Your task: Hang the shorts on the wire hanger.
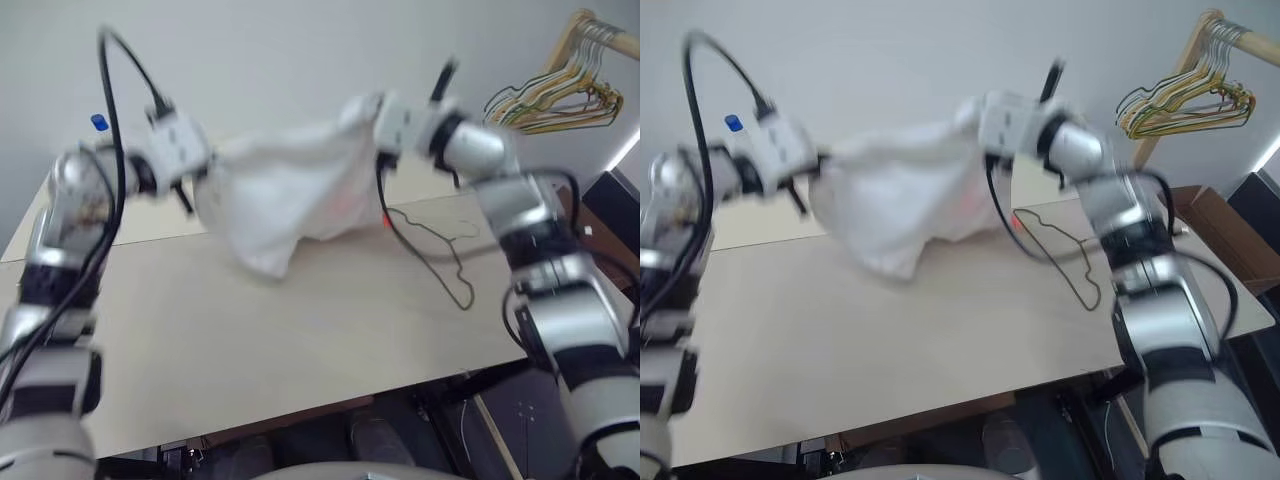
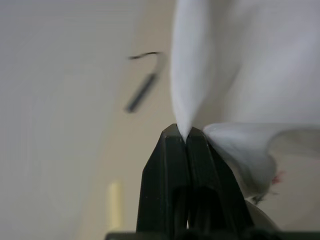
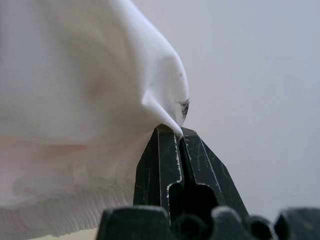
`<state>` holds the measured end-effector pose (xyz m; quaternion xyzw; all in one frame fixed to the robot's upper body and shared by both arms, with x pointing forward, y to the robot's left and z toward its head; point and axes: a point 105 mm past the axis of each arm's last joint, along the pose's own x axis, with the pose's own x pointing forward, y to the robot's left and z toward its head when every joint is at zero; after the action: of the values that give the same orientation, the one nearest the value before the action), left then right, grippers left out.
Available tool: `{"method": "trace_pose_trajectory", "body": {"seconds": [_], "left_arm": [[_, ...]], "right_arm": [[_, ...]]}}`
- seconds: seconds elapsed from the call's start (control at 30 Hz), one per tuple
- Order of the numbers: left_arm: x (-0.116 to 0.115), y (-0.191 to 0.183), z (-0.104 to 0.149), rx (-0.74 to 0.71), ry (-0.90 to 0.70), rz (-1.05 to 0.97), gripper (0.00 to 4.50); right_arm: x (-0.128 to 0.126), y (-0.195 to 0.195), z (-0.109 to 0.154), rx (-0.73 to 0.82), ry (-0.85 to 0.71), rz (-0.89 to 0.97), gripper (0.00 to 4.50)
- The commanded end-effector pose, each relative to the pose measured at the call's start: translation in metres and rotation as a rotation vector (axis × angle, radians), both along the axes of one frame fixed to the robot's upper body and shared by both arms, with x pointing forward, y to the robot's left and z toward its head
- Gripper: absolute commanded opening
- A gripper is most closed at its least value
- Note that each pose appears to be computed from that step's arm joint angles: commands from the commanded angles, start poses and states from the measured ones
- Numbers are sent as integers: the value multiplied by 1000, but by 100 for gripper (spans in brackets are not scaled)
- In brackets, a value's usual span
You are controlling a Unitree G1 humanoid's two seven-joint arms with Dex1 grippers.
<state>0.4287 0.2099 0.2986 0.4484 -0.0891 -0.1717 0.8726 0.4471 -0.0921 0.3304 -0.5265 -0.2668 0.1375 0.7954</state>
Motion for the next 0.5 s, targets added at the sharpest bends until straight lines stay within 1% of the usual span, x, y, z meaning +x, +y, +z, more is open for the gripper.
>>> {"method": "trace_pose_trajectory", "body": {"seconds": [0.03,0.07,0.1,0.13,0.17,0.2,0.27,0.3,0.33,0.37,0.4,0.43,0.47,0.5], "left_arm": [[12,32,92,-77,-473,356,0],[5,38,119,-98,-617,428,0],[-6,40,141,-78,-752,470,0],[-14,40,154,-59,-843,485,0],[-20,38,162,-63,-903,474,0],[-22,36,164,-58,-923,448,0],[-17,25,141,-5,-857,313,0],[-15,21,131,19,-825,260,0],[-14,16,114,45,-782,185,0],[-15,13,103,59,-758,137,0],[-16,11,86,82,-701,75,0],[-22,7,59,99,-597,-26,0],[-30,5,38,108,-506,-105,0],[-43,2,16,127,-412,-198,0]], "right_arm": [[-6,-19,66,301,-335,-114,2],[-16,-20,83,383,-436,-101,2],[-26,-22,95,445,-527,-84,2],[-33,-23,100,471,-588,-67,2],[-39,-22,100,477,-631,-42,2],[-40,-21,94,462,-641,-18,2],[-33,-18,58,338,-566,23,2],[-31,-17,45,297,-536,36,2],[-28,-16,27,247,-479,65,2],[-28,-15,17,220,-445,85,2],[-28,-14,1,181,-392,121,2],[-31,-10,-27,102,-295,188,2],[-36,-8,-49,41,-227,243,2],[-42,-7,-73,-16,-137,308,2]]}}
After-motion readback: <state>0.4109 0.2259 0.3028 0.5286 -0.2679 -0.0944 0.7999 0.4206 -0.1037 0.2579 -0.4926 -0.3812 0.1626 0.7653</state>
